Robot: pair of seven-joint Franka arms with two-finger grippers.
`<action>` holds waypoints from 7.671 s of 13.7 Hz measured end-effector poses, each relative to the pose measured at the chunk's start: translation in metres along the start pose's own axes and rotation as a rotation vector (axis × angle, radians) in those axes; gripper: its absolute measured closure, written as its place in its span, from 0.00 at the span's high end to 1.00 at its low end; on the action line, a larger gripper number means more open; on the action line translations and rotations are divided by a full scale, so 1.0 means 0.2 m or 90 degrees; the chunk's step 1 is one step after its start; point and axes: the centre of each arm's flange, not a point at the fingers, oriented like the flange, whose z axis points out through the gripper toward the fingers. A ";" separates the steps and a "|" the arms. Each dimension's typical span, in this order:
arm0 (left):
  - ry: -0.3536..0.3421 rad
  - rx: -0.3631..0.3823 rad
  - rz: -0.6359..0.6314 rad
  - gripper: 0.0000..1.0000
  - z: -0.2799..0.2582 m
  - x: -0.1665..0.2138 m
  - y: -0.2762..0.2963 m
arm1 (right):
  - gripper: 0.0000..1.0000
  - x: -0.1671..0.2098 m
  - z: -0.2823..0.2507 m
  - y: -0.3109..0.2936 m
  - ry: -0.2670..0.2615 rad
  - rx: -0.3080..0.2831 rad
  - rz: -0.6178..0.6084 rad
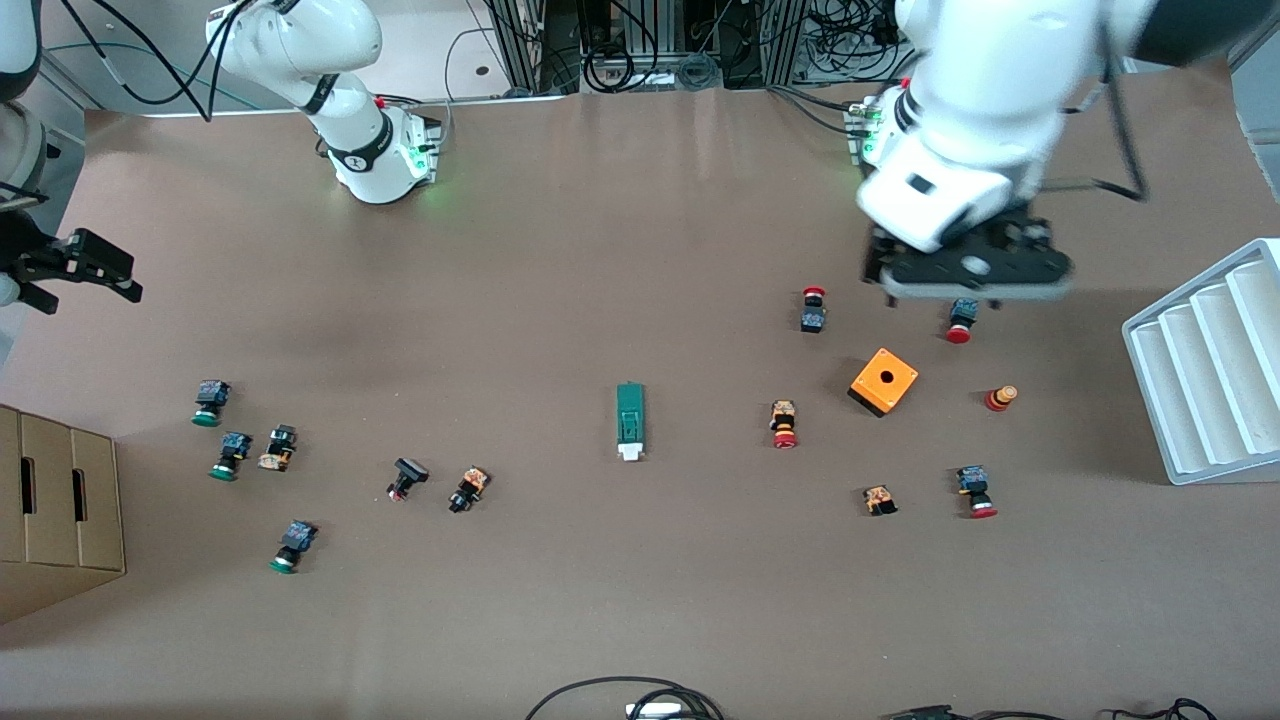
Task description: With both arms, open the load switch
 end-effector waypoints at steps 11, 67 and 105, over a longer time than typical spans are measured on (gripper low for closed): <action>0.154 0.031 -0.197 1.00 -0.15 -0.50 0.91 | 1.00 0.09 0.14 -0.06 -0.023 0.032 0.057; 0.694 -0.013 -0.203 1.00 2.39 -1.04 2.16 | 1.00 1.04 1.77 -2.30 -0.185 0.095 1.153; 0.699 -0.019 -0.226 0.50 2.43 -1.02 2.14 | 0.64 0.96 2.09 -2.35 -0.354 0.048 1.290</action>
